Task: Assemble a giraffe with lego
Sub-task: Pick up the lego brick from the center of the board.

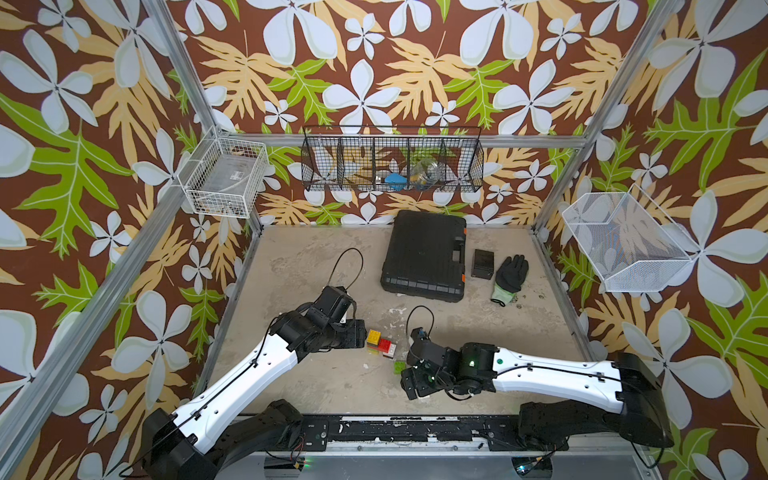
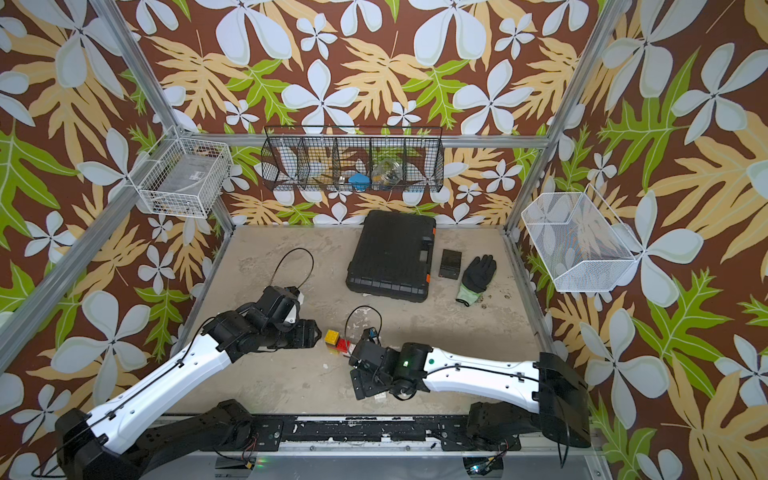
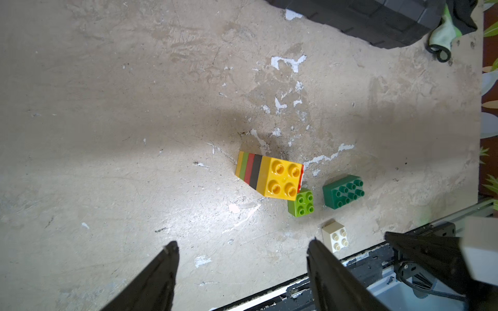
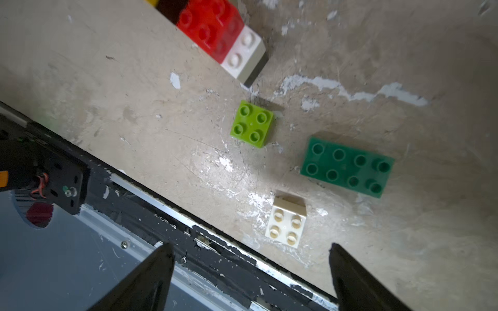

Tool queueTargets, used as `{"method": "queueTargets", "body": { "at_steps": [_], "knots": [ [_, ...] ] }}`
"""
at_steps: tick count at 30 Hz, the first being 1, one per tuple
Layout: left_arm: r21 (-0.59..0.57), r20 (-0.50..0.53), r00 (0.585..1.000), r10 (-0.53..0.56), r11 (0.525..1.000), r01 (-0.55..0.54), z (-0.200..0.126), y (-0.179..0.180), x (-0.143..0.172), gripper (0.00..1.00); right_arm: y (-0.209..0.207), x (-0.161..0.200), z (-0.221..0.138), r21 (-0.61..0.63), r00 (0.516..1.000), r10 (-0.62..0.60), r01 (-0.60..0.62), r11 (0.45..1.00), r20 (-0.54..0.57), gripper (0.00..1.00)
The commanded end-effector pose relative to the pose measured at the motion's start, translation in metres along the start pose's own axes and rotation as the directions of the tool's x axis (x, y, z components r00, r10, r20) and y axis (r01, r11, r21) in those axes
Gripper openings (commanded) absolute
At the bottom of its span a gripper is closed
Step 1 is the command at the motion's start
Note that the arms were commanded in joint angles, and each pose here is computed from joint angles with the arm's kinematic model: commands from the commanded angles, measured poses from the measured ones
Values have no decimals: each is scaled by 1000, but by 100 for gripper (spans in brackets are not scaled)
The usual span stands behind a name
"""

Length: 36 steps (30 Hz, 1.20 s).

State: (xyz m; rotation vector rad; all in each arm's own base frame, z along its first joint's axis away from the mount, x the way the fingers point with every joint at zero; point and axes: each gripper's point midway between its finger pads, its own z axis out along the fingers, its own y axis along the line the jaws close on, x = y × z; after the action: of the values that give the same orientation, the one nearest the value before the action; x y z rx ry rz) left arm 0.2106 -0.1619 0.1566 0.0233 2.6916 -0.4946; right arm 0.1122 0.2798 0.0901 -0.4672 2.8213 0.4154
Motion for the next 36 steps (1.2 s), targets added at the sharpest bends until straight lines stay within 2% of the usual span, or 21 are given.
{"method": "queueTargets", "body": {
  "at_steps": [1, 8, 16, 25, 36],
  "knots": [
    [43, 36, 999, 13, 999, -15, -7, -9, -7, 77, -6, 9, 12, 51, 998, 69, -68, 996, -8, 92],
    [26, 64, 997, 37, 999, -39, -9, -4, 0, 77, -21, 28, 32, 57, 989, 142, -141, 988, -30, 90],
    [4, 62, 997, 37, 999, -37, -9, 5, 8, 77, -24, 30, 62, 86, 993, 98, -92, 992, -67, 82],
    [-27, 62, 998, 27, 999, -25, -9, 15, 13, 77, -30, 29, 69, 67, 991, 107, -102, 993, -76, 56],
    [-56, 68, 997, 27, 998, -23, -3, 22, 14, 77, -33, 40, 60, 95, 991, 63, -53, 994, -115, 55]
  ]
}}
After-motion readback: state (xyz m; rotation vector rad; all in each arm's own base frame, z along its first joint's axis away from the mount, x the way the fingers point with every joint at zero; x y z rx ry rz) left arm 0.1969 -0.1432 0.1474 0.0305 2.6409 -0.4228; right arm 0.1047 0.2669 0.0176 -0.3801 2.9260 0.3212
